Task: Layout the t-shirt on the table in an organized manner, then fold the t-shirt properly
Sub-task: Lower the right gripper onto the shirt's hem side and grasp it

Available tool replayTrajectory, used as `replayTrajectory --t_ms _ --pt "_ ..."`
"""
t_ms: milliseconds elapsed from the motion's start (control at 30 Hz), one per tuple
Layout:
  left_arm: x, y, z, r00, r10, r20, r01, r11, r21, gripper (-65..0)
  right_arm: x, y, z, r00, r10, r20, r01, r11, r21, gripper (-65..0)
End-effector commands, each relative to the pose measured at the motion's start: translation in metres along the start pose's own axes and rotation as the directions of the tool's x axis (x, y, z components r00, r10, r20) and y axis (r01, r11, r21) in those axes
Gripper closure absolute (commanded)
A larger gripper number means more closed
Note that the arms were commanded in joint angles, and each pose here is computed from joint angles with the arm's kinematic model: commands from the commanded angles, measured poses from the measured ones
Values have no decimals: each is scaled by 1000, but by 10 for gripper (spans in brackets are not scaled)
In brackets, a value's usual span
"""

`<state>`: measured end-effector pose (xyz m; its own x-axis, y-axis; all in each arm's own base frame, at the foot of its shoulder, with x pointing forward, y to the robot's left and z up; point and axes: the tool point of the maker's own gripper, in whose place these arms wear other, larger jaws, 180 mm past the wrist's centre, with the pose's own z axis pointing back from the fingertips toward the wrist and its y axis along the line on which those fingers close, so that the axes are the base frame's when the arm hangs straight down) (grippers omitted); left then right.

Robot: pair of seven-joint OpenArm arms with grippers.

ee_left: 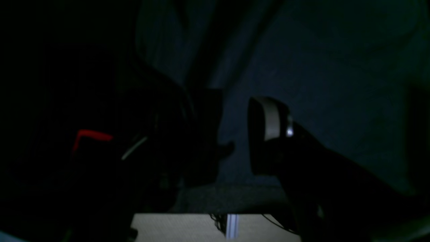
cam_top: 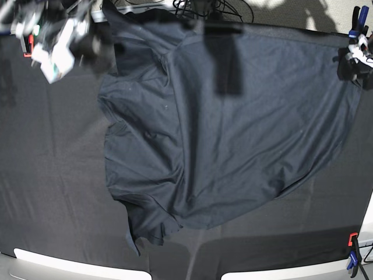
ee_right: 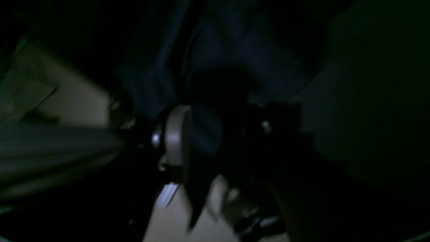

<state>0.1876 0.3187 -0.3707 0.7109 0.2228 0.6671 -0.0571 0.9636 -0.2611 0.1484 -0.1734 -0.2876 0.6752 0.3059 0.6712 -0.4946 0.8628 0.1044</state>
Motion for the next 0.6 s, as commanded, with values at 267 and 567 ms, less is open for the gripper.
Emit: replayTrajectory --t_ms 267,567 --pt "21 -5 6 997 -49 56 49 999 -7 -305 56 -71 -29 969 -85 232 106 991 -83 -328" --pt "21 -5 6 997 -49 57 49 999 -7 -305 82 -147 -83 943 -242 229 275 953 -126 -328"
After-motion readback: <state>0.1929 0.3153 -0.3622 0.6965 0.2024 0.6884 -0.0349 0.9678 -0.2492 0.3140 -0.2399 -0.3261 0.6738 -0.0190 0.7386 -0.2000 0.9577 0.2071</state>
